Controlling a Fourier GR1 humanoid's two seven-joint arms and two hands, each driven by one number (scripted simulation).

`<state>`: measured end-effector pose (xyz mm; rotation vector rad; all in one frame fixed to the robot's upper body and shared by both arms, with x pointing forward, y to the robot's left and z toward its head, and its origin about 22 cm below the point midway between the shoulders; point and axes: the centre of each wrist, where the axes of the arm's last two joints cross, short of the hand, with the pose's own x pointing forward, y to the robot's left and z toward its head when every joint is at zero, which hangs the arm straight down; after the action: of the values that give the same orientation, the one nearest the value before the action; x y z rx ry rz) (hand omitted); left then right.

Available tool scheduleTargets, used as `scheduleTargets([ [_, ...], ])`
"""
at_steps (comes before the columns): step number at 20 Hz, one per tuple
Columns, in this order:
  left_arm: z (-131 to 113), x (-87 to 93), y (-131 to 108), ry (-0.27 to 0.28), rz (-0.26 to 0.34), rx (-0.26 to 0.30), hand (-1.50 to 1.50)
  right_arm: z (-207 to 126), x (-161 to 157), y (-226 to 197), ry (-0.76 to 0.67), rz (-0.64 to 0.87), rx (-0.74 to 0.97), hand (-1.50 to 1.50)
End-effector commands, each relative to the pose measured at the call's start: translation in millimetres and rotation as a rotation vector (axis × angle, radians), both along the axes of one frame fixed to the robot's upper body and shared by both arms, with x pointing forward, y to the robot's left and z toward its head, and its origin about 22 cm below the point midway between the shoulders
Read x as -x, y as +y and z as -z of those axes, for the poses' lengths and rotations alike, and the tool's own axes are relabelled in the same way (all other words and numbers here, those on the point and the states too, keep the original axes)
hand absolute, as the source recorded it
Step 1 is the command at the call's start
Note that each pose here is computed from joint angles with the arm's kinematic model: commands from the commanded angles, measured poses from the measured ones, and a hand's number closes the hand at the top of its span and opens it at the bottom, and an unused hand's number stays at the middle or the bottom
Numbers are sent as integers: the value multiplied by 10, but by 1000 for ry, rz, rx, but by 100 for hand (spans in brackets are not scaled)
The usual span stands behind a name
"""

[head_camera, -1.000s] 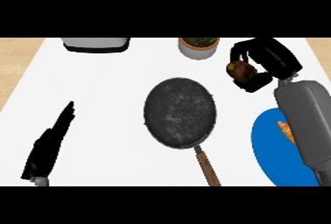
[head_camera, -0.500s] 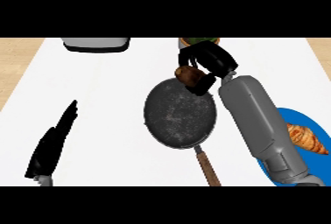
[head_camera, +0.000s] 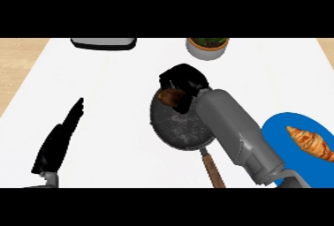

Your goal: Pick the sweet potato from the plate and place it in the pan

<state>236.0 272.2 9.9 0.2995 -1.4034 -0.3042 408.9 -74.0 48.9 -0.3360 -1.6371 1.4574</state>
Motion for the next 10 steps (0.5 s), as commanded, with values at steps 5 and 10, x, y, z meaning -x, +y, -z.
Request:
scheduleTargets([
  [5, 97, -32, -137, -7, 39, 3, 0, 522, 135, -194, 433, 121, -49, -150],
  [10, -28, -115, -232, -26, 37, 1, 0, 579, 163, -247, 474, 135, -306, -150],
])
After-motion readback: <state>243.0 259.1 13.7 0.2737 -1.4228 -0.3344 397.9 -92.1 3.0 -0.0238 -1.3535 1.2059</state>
